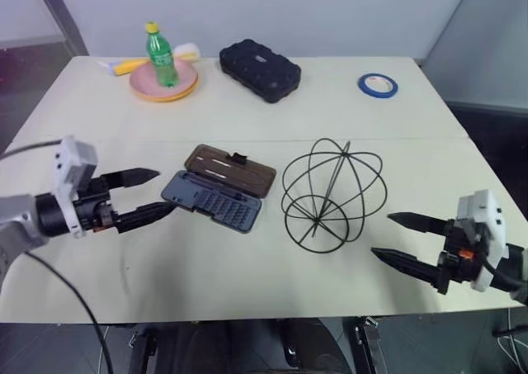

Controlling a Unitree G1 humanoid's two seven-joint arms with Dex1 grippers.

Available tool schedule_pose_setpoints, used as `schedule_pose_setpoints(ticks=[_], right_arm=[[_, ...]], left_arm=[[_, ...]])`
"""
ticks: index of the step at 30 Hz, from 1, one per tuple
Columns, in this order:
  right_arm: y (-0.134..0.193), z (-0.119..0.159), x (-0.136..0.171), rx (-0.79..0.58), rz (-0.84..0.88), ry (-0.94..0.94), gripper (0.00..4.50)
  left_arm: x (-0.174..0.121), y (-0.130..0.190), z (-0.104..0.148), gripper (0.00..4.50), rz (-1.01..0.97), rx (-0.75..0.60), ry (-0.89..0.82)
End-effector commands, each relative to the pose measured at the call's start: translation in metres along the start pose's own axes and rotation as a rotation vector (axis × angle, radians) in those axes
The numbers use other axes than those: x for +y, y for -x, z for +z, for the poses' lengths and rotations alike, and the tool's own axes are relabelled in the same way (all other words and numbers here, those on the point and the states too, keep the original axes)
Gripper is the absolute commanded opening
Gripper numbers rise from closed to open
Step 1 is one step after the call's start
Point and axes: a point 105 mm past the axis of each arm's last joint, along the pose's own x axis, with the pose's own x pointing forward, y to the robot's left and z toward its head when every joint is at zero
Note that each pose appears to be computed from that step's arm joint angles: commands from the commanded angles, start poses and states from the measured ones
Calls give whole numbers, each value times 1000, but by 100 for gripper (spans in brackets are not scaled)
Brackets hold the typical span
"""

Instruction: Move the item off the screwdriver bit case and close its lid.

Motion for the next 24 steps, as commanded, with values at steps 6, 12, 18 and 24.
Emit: schedule_pose_setpoints(ticks=[6, 12, 18, 24], right_arm=[[-17, 17, 16, -98, 18, -27, 447], [-33, 17, 25, -138, 29, -61, 423], [-36, 23, 24, -190, 24, -61, 160], [-12, 29, -1, -187, -135, -13, 5]], left_arm=[[-14, -23, 21, 450, -183, -7, -78], [-11, -27, 22, 450, -186, -16, -88], [-6, -29, 18, 450, -168, -16, -107], [-3, -33, 16, 450, -178, -20, -117]])
